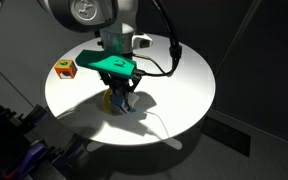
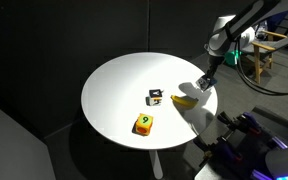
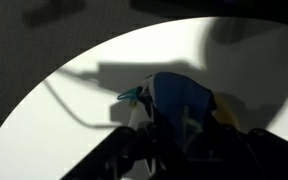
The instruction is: Pick up the block with a four on it and then put it back on the table
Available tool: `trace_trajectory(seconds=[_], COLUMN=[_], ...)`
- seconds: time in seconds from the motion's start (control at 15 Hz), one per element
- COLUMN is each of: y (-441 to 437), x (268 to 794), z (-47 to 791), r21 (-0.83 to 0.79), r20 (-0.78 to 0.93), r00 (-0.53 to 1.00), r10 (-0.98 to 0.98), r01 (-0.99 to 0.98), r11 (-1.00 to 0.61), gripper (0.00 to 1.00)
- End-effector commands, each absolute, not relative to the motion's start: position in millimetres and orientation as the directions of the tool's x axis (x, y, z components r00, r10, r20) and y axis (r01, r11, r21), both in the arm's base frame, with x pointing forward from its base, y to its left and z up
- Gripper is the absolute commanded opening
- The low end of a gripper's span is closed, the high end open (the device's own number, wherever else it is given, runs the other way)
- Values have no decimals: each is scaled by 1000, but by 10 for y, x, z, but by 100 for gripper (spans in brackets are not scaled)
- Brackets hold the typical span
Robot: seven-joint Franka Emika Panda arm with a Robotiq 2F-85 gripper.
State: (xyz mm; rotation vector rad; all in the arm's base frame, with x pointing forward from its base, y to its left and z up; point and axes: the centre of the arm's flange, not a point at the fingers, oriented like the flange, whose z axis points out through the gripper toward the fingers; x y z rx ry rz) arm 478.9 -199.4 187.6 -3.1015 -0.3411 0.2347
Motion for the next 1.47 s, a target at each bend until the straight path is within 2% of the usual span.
trace_trajectory(seconds=[0.0, 0.2, 0.27, 0.33, 0.4, 0.47, 0.53, 0.6, 0.67, 0.87, 1.0, 1.2, 1.27, 1.33, 1.4], y=[-1994, -1994, -1994, -1991, -1989, -1989, -1988, -1990, -1990, -1991, -1993, -1991, -1990, -1988, -1989], x=[4789, 4789, 4789, 4788, 4785, 4781, 4781, 4782, 4783, 4788, 4791, 4800, 4803, 4802, 4800], z=[1876, 1876, 1876, 1864, 1854, 1850, 1852, 1859, 1862, 1860, 1862, 1854, 1854, 1853, 1840], r21=[-29, -29, -29, -30, -32, -28, -29, -27, -25, -23, -22, -20, -23, -25, -24], r20=[-147, -147, -147, -146, -145, -133, -132, -131, -128, -126, -124, -133, -140, -144, -140], r00=[965, 965, 965, 965, 966, 966, 966, 966, 966, 966, 966, 965, 963, 962, 966], r10=[217, 217, 217, 217, 214, 221, 222, 223, 225, 227, 228, 227, 230, 232, 219], r01=[215, 215, 215, 214, 212, 219, 220, 221, 224, 226, 227, 227, 229, 231, 218], r11=[-976, -976, -976, -976, -977, -975, -975, -975, -974, -974, -974, -974, -973, -973, -976], gripper=[41, 41, 66, 67, 74, 31, 37, 37, 31, 4, 0, 0, 4, 28, 4])
